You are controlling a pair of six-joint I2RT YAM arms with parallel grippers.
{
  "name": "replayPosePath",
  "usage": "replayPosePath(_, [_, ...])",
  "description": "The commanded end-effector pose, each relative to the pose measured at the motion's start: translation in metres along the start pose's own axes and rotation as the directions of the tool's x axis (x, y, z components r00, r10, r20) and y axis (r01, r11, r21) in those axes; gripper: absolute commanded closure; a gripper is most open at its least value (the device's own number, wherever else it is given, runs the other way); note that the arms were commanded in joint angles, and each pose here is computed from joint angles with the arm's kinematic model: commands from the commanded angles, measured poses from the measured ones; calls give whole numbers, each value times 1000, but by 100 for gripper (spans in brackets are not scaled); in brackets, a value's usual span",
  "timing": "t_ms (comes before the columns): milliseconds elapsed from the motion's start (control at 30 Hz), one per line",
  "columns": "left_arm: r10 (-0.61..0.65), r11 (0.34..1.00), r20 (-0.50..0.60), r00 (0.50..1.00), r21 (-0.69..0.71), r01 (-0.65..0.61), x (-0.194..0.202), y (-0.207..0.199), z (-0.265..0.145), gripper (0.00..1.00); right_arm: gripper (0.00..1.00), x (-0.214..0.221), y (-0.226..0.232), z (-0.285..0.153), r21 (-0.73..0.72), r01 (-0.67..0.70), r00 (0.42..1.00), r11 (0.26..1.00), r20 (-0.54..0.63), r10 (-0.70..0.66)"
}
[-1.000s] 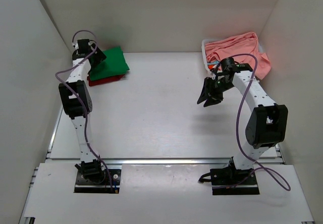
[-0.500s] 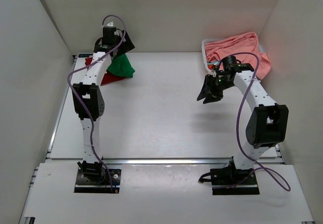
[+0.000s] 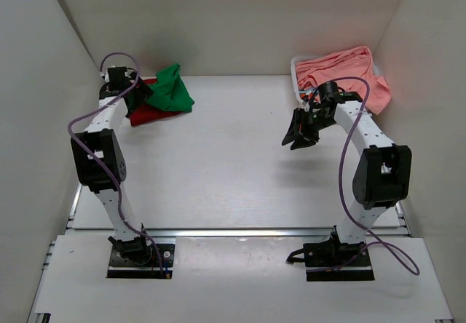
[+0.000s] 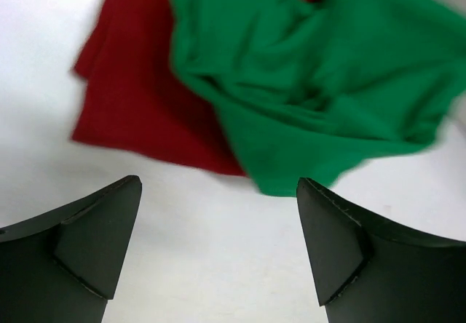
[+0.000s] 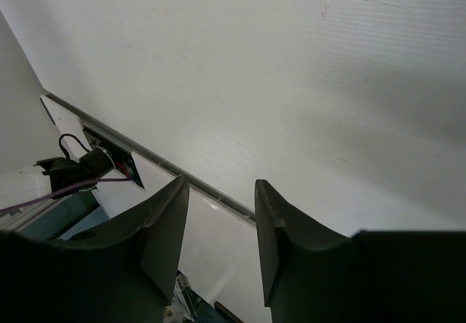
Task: Fold and stack the t-shirts
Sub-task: Put the neatly folded tshirt into the corner of the board with the left arm
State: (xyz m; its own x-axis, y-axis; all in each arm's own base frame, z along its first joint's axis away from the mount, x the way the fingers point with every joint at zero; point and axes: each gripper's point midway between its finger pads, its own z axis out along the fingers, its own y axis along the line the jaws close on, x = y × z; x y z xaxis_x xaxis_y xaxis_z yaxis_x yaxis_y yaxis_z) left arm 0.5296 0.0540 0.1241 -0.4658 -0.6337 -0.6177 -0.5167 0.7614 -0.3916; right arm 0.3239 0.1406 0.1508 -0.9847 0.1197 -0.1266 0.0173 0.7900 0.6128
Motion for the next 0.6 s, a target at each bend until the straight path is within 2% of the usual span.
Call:
replayPosePath(0, [-16,979,158,987,203,-17,-45,-60,-50,1,62,-14,12,-11,-31,54,997,998,49,-52])
replayPosePath(133, [-32,929,190,981,368,-41,-60,-107,-63,2,62,-11,10,-12,-31,48,998,998,49,-46])
replayPosePath(167, [-12,907,203,979,414,-75,-68,-133,-75,1,61,-11,8,-13,-31,45,998,998,51,-44])
replayPosePath(200, [55,908,155,986,402,-114,-48,-138,-59,1,62,-11,5,-12,-25,36,998,999,45,-35])
replayPosePath(233, [120,899,173,978,400,-181,-54,-152,-58,1,61,-10,6,-14,-25,36,998,999,50,-35])
replayPosePath(267, [181,861,234,955,432,-269,-62,-186,-72,2,62,-10,4,-13,-26,30,998,999,48,-28])
replayPosePath(300, [220,848,235,947,433,-305,-61,-202,-67,1,62,-9,5,-15,-25,30,998,999,46,-29])
replayPosePath(333, [280,845,189,941,417,-335,-42,-201,-46,1,62,-9,4,-14,-21,32,998,999,50,-31])
replayPosePath(367, [308,827,217,926,421,-373,-46,-212,-39,2,62,-7,4,-12,-24,26,999,999,45,-25])
replayPosePath(467, [312,792,218,925,479,-379,-41,-224,-30,1,61,-4,3,-11,-25,21,999,999,39,-20])
replayPosePath(567, [353,789,192,916,465,-402,-27,-215,-17,1,61,-1,1,-11,-27,10,999,1000,37,-9])
